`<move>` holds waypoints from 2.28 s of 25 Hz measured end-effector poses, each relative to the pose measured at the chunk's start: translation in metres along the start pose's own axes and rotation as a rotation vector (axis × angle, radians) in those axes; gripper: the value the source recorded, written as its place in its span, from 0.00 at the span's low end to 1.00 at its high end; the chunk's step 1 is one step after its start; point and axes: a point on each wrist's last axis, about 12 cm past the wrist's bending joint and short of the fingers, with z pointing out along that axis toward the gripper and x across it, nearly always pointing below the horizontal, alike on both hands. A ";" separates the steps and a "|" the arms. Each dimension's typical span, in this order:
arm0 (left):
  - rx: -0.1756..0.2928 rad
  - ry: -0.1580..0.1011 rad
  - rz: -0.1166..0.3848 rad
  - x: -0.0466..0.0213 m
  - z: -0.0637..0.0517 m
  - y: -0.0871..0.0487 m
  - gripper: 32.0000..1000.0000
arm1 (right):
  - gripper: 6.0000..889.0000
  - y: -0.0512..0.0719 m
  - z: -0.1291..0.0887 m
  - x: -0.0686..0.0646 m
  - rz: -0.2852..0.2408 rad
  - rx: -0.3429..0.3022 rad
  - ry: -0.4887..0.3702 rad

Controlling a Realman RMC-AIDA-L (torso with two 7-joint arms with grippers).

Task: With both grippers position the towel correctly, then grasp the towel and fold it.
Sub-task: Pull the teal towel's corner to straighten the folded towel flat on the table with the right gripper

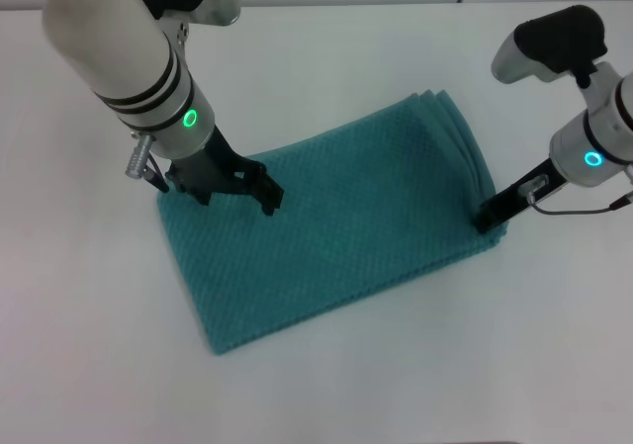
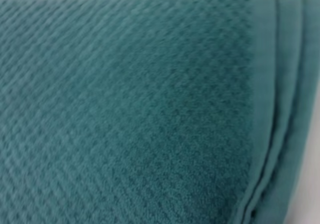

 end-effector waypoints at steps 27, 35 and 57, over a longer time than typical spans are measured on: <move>-0.013 0.009 -0.008 0.0036 0.001 0.006 0.91 | 0.14 0.036 0.003 0.008 -0.167 -0.176 0.121; -0.014 0.009 -0.008 0.0036 0.001 0.006 0.91 | 0.14 0.040 0.004 0.011 -0.181 -0.200 0.139; -0.012 0.003 -0.003 0.0025 -0.001 0.005 0.91 | 0.19 0.047 0.001 0.011 -0.187 -0.267 0.137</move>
